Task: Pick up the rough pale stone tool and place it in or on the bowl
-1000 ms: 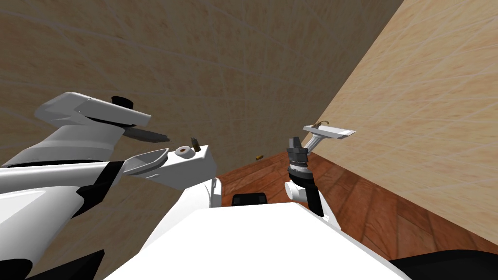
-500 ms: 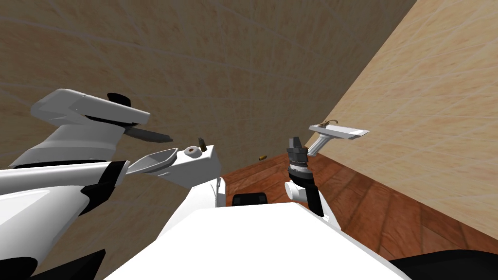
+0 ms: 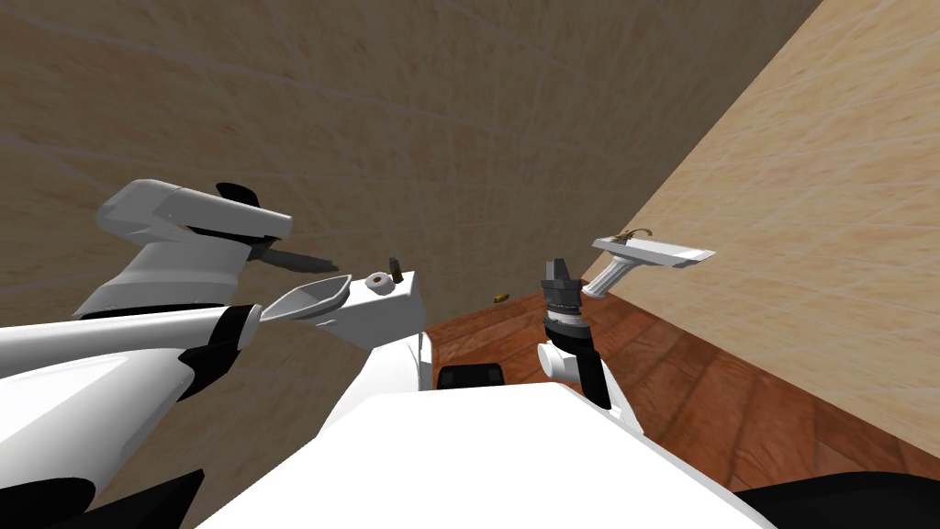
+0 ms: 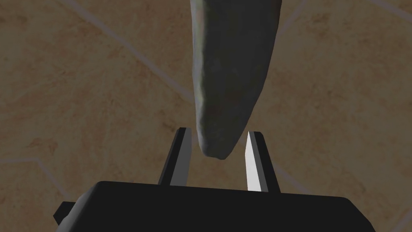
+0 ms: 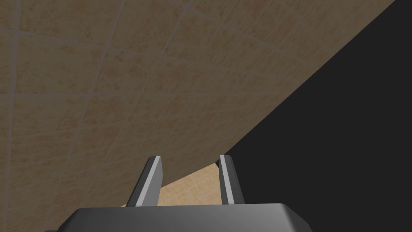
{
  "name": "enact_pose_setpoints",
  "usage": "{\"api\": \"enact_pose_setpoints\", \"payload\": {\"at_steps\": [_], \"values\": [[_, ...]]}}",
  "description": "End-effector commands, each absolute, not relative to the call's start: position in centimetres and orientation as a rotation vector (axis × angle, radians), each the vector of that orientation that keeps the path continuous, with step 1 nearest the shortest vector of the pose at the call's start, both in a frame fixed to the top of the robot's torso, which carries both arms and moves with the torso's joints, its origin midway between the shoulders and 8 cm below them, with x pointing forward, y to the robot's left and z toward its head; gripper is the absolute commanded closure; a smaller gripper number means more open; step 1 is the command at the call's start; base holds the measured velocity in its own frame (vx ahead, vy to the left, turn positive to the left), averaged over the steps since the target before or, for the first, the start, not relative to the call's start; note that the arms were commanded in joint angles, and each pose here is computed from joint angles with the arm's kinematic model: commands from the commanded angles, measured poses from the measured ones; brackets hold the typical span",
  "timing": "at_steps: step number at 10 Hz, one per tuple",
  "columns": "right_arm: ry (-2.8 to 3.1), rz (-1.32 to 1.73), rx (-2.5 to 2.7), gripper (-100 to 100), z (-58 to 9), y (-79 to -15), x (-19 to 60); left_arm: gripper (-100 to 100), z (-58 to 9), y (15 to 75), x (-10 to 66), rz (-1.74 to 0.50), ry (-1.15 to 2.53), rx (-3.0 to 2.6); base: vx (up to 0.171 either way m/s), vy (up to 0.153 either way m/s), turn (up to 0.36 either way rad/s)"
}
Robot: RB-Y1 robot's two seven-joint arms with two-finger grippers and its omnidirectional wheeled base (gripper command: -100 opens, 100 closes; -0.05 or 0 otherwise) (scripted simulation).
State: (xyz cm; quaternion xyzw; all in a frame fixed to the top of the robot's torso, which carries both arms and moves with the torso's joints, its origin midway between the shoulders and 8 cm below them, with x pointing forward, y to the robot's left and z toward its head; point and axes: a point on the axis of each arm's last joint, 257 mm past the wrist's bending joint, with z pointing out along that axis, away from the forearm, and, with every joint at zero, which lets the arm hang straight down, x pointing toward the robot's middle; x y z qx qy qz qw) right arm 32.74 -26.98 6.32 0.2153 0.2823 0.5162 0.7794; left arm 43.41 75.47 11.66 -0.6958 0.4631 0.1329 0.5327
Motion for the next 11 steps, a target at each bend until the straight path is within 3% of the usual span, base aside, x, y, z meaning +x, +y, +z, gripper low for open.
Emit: {"api": "enact_pose_setpoints", "payload": {"at_steps": [1, 5, 6, 7, 11], "values": [[0.610, 1.116, 0.465, 0, 6.3, -27.0, 32.7, -100, 11.7, 75.5, 43.4, 0.317, 1.104, -1.659, 0.001, 0.014, 0.001], [0.610, 1.116, 0.465, 0, 6.3, -27.0, 32.7, -100, 11.7, 75.5, 43.4, 0.318, 1.104, -1.659, 0.000, 0.002, 0.000], [0.610, 1.116, 0.465, 0, 6.3, -27.0, 32.7, 0, 11.7, 75.5, 43.4, 0.318, 1.104, -1.659, 0.000, 0.000, 0.000], [0.610, 1.116, 0.465, 0, 6.3, -27.0, 32.7, -100, 12.1, 75.4, 42.8, 0.328, 1.110, -1.671, 0.035, 0.043, -0.050], [0.610, 1.116, 0.465, 0, 6.3, -27.0, 32.7, -100, 12.8, 75.2, 41.9, 0.342, 1.119, -1.689, 0.060, 0.066, -0.043]]}}
